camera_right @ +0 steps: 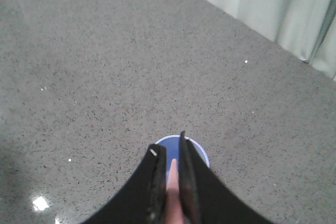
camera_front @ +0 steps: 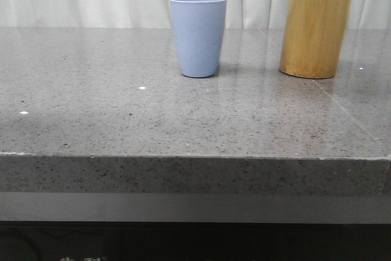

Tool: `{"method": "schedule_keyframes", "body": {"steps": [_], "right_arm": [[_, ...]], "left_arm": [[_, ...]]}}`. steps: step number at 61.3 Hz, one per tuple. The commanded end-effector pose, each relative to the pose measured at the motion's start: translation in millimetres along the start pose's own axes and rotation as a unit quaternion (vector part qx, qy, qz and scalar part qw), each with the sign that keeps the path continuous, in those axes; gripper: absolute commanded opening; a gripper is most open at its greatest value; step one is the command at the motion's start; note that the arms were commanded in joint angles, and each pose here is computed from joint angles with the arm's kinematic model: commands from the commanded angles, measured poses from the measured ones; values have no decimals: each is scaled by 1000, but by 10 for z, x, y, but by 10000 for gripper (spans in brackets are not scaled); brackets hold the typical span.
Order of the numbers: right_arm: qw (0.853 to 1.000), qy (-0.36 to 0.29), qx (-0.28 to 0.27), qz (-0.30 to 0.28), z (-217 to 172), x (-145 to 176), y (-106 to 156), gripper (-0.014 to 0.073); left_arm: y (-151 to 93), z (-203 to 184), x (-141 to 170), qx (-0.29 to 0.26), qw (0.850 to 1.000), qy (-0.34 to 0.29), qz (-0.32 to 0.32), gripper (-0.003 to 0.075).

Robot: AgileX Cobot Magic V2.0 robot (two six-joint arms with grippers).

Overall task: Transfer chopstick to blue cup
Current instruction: 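Lift the pink chopstick over the blue cup and release it inside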

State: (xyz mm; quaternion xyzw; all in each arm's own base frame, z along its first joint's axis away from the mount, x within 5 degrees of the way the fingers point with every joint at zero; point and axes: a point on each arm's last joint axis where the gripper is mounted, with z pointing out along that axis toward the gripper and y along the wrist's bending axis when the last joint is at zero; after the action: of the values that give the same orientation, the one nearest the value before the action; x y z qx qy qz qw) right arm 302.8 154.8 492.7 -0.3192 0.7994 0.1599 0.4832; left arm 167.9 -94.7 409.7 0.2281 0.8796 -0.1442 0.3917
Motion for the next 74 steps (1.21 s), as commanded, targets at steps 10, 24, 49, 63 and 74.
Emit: {"method": "schedule_keyframes", "body": {"steps": [10,24,49,63,74], "right_arm": [[999,-14,24,-23,481,-9,-51,-117],[1000,19,8,-9,795,123,-84,-59],[1000,9,7,-8,699,78,-63,417],[999,-12,46,11,64,-65,-21,415],[993,-2,79,83,-541,-11,-23,415]], "left_arm": [[-19,-123,-110,4,998,-57,-3,188],[-19,-123,-110,4,998,-57,-3,188],[-19,-123,-110,4,998,-57,-3,188],[-19,-123,-110,4,998,-57,-3,188],[-19,-123,-110,4,998,-57,-3,188]]}}
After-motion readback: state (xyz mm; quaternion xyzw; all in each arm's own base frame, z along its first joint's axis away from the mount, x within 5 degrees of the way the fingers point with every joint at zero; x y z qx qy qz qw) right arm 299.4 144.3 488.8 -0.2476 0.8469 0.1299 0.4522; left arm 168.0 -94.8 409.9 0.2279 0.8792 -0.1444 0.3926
